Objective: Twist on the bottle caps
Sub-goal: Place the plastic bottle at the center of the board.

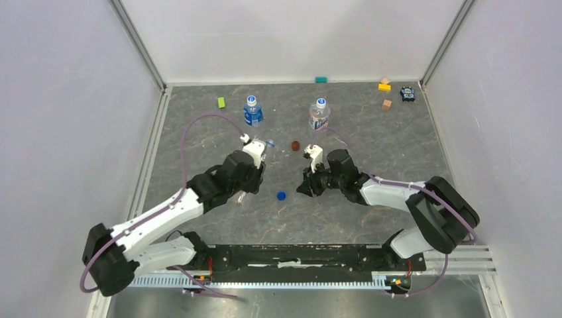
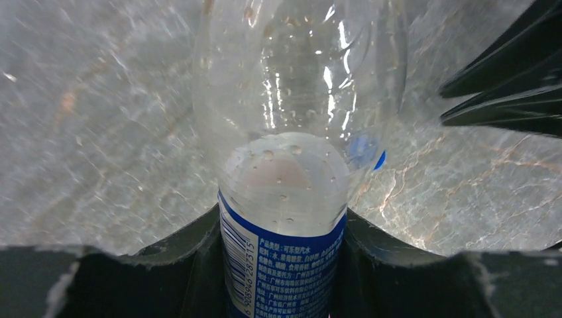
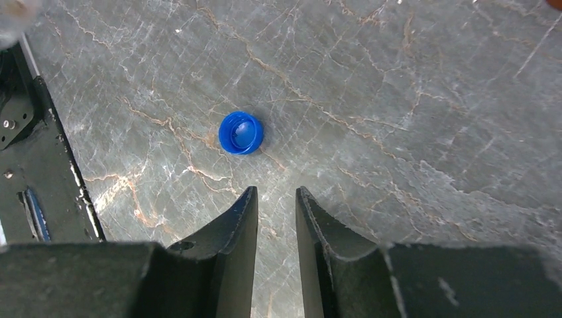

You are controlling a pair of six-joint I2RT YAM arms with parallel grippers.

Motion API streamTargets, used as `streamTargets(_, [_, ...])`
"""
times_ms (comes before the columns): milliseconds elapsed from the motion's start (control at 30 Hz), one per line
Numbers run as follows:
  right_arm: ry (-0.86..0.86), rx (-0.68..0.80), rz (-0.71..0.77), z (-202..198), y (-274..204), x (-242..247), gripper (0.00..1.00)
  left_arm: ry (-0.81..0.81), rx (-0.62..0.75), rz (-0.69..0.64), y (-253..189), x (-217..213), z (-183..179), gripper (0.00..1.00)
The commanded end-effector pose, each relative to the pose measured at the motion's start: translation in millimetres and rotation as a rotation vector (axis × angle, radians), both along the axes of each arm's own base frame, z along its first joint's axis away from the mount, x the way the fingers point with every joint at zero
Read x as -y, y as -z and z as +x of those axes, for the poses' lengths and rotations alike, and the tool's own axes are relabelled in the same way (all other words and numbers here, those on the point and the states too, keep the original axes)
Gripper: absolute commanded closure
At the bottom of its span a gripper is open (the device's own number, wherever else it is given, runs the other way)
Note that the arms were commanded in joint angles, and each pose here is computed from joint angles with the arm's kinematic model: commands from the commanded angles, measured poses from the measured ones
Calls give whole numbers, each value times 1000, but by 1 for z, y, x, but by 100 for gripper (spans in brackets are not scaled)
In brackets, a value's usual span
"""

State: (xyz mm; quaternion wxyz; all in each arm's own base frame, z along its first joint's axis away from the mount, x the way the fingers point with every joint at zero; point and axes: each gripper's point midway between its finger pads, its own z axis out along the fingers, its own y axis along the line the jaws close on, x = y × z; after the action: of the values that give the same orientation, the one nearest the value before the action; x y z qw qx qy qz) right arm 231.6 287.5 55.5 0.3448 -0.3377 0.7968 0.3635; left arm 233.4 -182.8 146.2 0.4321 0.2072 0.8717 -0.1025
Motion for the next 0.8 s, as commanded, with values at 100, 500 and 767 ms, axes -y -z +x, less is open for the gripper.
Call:
streamTargets(100, [37, 99, -20, 7, -16, 19, 67, -88, -267, 93, 50, 13, -1, 51])
streamTargets(500, [95, 185, -105, 14, -25, 51, 66, -129, -461, 274, 117, 18, 2, 35])
streamTargets(767, [96, 213, -124, 12, -34, 62, 64, -135, -413, 232, 95, 20, 6, 16])
